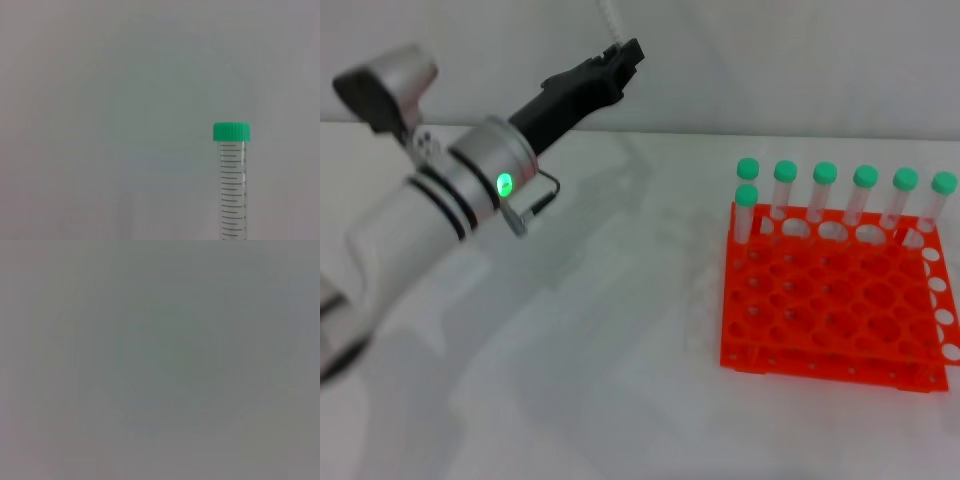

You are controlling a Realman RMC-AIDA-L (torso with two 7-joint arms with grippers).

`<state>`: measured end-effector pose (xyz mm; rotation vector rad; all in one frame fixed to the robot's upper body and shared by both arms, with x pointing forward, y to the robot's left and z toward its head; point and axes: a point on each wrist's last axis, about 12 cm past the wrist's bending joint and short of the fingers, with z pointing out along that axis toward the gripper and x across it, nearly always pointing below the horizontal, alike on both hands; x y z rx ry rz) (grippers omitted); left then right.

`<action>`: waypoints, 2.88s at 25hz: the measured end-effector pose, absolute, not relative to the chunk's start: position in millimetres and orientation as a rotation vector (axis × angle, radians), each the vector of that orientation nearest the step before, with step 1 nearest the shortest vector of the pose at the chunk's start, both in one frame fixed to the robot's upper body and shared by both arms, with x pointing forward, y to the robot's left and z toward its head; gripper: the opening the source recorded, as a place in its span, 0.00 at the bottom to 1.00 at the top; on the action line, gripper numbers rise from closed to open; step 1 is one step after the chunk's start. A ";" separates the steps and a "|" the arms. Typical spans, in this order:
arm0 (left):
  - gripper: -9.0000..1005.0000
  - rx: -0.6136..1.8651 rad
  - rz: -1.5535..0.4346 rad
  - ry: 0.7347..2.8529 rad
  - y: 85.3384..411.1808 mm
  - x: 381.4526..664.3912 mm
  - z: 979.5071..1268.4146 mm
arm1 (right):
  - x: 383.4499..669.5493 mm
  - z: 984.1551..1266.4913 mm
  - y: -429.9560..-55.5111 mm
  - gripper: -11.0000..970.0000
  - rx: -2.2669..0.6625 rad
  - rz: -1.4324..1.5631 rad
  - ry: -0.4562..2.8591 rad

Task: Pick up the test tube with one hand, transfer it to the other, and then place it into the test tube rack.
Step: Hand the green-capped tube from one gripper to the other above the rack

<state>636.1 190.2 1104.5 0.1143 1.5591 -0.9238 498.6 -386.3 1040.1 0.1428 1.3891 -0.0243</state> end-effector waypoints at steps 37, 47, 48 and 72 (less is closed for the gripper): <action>0.20 0.903 -0.892 1.377 61.3 540.6 1072.8 | 525.4 1123.8 -343.5 0.76 -0.658 1.044 1.353; 0.20 0.903 -0.891 1.378 61.4 540.3 1072.5 | 541.8 1129.3 -310.5 0.76 -0.774 1.087 1.342; 0.20 0.902 -0.891 1.379 61.6 540.2 1072.3 | 544.0 1129.6 -307.3 0.76 -0.777 1.081 1.342; 0.20 0.911 -0.901 1.375 60.7 536.4 1071.2 | 545.6 1131.1 -305.7 0.32 -0.762 1.026 1.316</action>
